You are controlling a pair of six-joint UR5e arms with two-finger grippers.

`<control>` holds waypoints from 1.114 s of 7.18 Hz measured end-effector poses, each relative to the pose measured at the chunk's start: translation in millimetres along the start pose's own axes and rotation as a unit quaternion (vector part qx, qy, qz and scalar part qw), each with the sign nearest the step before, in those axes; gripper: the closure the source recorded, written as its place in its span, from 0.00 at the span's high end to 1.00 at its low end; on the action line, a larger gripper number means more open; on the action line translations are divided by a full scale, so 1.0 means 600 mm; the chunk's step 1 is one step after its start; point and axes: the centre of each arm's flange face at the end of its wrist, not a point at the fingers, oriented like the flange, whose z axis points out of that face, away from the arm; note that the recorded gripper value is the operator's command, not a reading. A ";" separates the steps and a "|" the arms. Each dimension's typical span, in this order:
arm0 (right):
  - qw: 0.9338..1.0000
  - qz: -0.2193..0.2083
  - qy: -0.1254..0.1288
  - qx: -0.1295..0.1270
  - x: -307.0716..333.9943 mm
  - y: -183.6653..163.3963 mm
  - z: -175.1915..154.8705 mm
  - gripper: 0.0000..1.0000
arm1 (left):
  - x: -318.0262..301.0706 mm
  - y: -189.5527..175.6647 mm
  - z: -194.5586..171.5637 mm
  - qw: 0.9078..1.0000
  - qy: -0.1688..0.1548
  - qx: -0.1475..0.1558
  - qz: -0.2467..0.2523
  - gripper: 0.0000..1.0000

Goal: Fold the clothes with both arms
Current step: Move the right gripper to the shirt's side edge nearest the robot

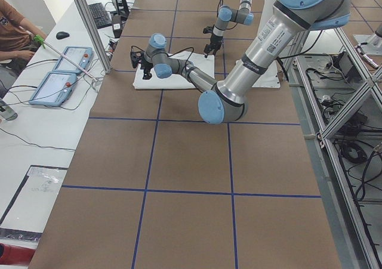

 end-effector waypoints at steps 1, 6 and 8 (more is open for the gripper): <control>1.000 0.000 0.001 0.000 0.000 0.000 0.001 0.00 | -0.001 0.000 0.000 1.000 0.000 0.000 0.000 0.69; 1.000 0.001 -0.003 -0.004 -0.009 0.001 -0.007 0.00 | -0.036 0.006 -0.015 1.000 -0.001 0.001 0.000 0.71; 1.000 0.004 -0.002 0.003 -0.027 -0.001 -0.010 0.00 | -0.041 0.008 -0.017 1.000 0.000 0.000 -0.001 0.72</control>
